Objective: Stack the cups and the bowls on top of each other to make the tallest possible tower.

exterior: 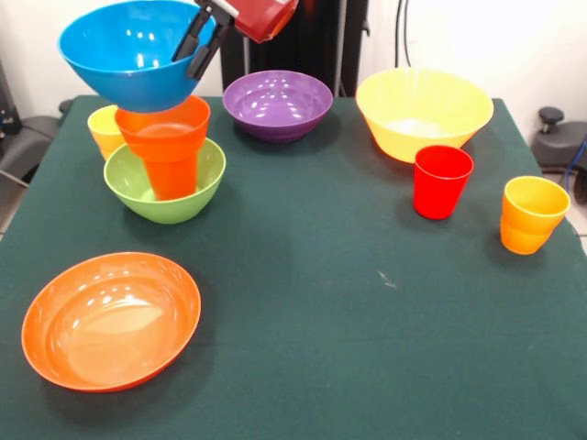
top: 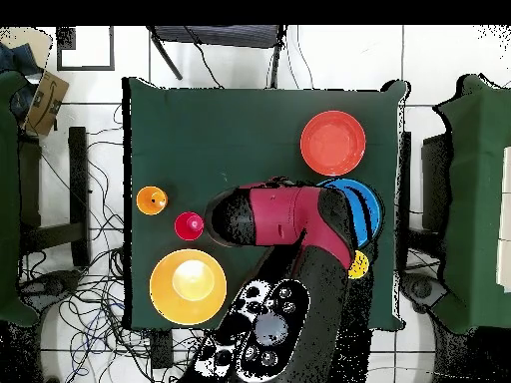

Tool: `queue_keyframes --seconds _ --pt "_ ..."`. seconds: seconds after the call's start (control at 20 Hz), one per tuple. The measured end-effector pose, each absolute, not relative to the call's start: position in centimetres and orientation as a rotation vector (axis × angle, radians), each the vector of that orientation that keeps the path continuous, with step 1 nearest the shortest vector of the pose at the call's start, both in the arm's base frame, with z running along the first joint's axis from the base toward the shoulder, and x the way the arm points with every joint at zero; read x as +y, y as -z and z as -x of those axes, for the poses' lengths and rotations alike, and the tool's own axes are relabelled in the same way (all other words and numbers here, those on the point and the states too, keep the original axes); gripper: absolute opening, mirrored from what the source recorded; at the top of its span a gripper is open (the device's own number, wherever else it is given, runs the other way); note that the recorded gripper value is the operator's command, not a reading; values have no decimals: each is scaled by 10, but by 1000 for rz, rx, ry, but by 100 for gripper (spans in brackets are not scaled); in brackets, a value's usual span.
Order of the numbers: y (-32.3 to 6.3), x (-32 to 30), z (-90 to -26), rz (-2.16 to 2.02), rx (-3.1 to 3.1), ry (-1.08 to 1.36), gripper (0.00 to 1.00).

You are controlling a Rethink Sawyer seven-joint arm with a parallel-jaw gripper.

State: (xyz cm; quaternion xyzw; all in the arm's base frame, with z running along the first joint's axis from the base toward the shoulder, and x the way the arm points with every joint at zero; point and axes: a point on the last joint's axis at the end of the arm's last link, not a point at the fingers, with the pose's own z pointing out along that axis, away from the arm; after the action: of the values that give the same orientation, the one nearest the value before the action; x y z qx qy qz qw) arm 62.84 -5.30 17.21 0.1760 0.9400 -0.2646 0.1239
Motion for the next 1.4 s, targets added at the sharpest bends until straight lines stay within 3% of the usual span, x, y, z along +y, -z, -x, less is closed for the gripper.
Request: queue_keyframes --seconds 1.4 --pt "-133 -46 -623 -466 2785 792 0"
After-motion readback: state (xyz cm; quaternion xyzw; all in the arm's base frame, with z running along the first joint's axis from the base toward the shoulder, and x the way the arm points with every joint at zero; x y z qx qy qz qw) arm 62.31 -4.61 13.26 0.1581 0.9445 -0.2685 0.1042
